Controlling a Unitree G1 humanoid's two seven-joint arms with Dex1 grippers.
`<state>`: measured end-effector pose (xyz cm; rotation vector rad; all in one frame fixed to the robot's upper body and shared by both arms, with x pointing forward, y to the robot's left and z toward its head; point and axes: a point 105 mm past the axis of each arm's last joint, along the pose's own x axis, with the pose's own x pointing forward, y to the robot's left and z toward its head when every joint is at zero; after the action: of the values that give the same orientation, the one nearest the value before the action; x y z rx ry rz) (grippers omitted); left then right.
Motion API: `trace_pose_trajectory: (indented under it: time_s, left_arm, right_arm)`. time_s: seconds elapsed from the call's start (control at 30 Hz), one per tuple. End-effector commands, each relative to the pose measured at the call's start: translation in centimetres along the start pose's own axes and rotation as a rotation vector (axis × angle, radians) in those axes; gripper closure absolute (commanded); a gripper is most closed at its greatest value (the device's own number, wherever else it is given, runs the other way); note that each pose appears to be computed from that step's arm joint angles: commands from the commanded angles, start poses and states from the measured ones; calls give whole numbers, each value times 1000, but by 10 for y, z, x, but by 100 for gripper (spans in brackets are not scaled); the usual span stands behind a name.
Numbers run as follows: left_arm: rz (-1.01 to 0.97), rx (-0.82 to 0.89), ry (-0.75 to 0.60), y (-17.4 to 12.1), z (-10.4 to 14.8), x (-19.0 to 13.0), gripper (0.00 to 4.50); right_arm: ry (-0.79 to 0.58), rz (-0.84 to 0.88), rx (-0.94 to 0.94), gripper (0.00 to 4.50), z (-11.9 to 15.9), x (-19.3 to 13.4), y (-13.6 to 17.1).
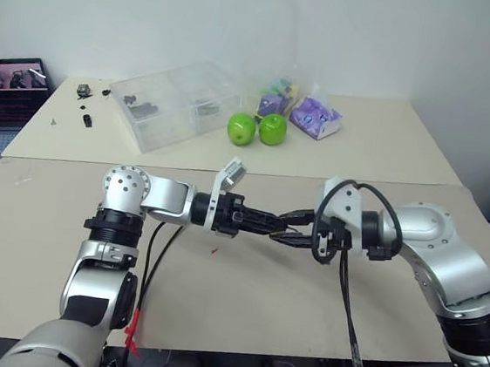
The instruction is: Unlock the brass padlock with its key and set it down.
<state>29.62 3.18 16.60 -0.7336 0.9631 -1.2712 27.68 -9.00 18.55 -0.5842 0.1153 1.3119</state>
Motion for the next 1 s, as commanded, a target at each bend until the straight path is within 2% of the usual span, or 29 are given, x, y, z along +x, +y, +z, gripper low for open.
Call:
trace_pose_trajectory:
  time_s: [0.03,0.53,0.6,0.63,0.87,1.0]
  left_arm:
    - [-53,32,-1,-13,2,-2,448]
    - [-65,11,18,-13,0,0,448]
    - [-61,10,17,-12,0,0,448]
    - [-59,10,16,-12,0,-1,448]
    - [-52,5,9,-11,2,-1,448]
    - [-43,11,-3,-12,5,-5,448]
  right_arm:
    - [-11,-14,-29,358,5,-3,-2]
    - [-11,-20,-23,358,6,-4,-3]
    - [-13,-20,-22,258,6,-4,-3]
    - [-14,-18,-22,246,6,-4,-3]
    - [-15,-29,-37,8,9,-3,-5]
    - [55,-19,-28,3,-9,-7,2]
